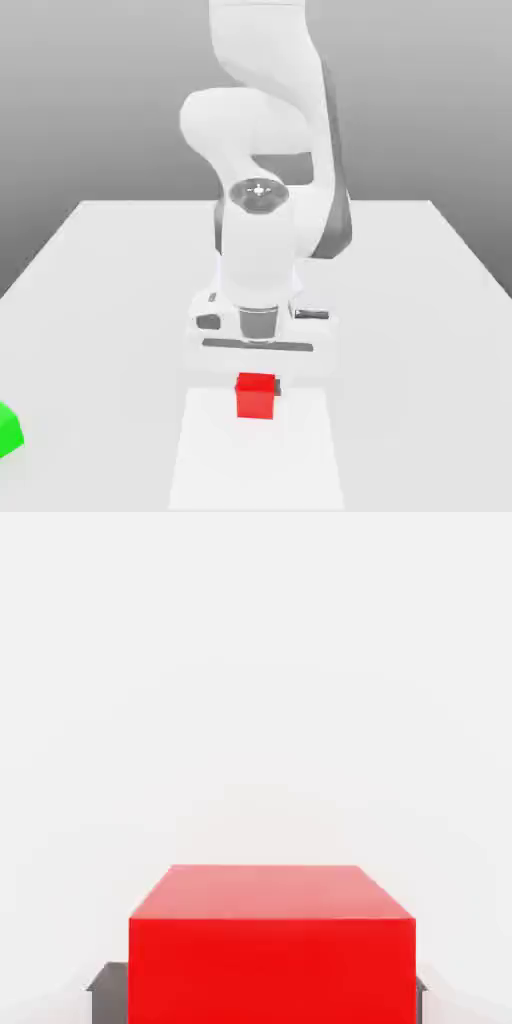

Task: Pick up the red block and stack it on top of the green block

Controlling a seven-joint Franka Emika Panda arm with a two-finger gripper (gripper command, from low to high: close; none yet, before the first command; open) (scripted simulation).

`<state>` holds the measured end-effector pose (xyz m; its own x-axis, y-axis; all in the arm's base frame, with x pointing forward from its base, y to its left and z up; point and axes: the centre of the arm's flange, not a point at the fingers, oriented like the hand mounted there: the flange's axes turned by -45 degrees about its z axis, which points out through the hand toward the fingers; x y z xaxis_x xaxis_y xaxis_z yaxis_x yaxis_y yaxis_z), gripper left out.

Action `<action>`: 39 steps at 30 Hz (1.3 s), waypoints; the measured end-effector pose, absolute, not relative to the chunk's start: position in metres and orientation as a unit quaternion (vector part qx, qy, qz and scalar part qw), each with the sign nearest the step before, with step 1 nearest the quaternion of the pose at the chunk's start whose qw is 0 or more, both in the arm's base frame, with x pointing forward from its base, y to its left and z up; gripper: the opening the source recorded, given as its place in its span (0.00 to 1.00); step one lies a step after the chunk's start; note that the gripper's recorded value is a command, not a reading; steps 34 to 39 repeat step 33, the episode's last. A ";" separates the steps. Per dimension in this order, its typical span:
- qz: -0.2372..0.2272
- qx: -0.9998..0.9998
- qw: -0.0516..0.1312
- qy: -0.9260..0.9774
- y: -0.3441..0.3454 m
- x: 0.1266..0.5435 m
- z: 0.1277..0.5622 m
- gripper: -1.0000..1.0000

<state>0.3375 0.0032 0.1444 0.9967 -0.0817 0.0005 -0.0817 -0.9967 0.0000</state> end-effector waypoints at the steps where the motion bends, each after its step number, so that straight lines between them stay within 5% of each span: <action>1: 0.000 0.999 0.000 -0.041 0.003 0.338 0.146 0.00; 10: 0.000 0.997 -0.001 -0.083 -0.013 0.348 0.209 0.00; 18: 0.000 0.913 -0.004 -0.409 -0.167 0.403 0.230 0.00; 25: 0.000 0.762 -0.002 -0.648 -0.319 0.400 0.245 0.00; 29: 0.001 0.734 -0.001 -0.679 -0.343 0.395 0.201 0.00; 30: 0.001 0.733 0.000 -0.680 -0.343 0.395 0.189 1.00; 39: 0.001 0.733 0.000 -0.680 -0.343 0.395 0.189 1.00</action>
